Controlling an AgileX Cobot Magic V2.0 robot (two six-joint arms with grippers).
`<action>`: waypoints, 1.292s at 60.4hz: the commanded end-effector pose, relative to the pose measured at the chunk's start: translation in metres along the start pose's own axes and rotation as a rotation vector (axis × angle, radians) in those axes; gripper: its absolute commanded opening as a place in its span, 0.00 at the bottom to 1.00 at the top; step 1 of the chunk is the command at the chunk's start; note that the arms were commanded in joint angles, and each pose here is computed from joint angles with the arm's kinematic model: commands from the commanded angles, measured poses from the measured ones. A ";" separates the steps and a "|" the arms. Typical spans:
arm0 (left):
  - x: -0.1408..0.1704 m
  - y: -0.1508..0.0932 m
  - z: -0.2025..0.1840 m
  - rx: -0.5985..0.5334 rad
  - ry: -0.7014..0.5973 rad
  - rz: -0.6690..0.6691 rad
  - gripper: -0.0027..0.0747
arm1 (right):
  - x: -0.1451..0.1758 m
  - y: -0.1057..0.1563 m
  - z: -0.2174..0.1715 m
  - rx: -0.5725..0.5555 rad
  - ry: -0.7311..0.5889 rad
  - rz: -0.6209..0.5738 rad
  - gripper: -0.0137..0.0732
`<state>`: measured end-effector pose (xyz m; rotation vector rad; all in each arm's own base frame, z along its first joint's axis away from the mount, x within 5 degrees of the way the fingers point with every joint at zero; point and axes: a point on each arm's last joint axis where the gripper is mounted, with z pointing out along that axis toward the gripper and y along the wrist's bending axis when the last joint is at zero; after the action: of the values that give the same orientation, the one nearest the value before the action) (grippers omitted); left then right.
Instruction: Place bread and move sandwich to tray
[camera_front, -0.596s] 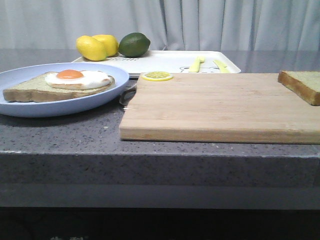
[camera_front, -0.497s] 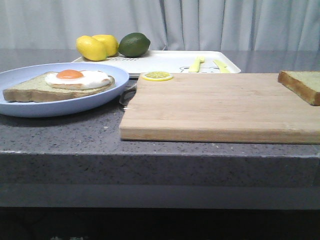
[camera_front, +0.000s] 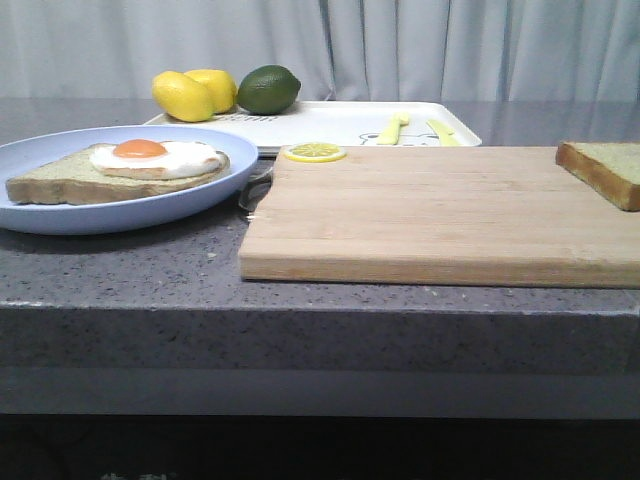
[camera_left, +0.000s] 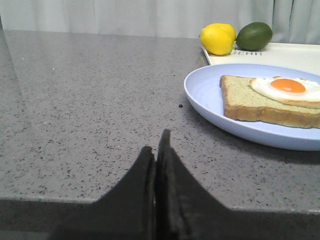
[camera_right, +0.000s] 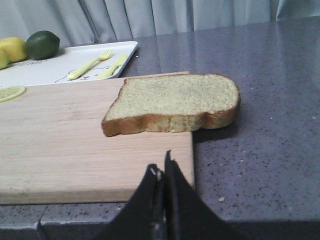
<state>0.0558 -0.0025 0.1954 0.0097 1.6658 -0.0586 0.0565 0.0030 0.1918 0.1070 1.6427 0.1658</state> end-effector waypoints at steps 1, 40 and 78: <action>-0.009 0.000 -0.002 0.004 -0.108 -0.015 0.01 | -0.009 0.001 -0.002 -0.008 -0.097 -0.011 0.09; -0.017 0.000 -0.003 0.006 -0.197 -0.015 0.01 | -0.011 0.001 -0.002 -0.011 -0.127 -0.010 0.09; -0.138 -0.005 -0.006 0.012 -0.244 -0.025 0.01 | -0.126 0.024 -0.005 -0.024 -0.030 -0.006 0.09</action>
<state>0.0464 -0.0024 0.3143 -0.0207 1.3531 -0.1065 0.0476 0.0045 0.2977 0.0840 1.6004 0.1802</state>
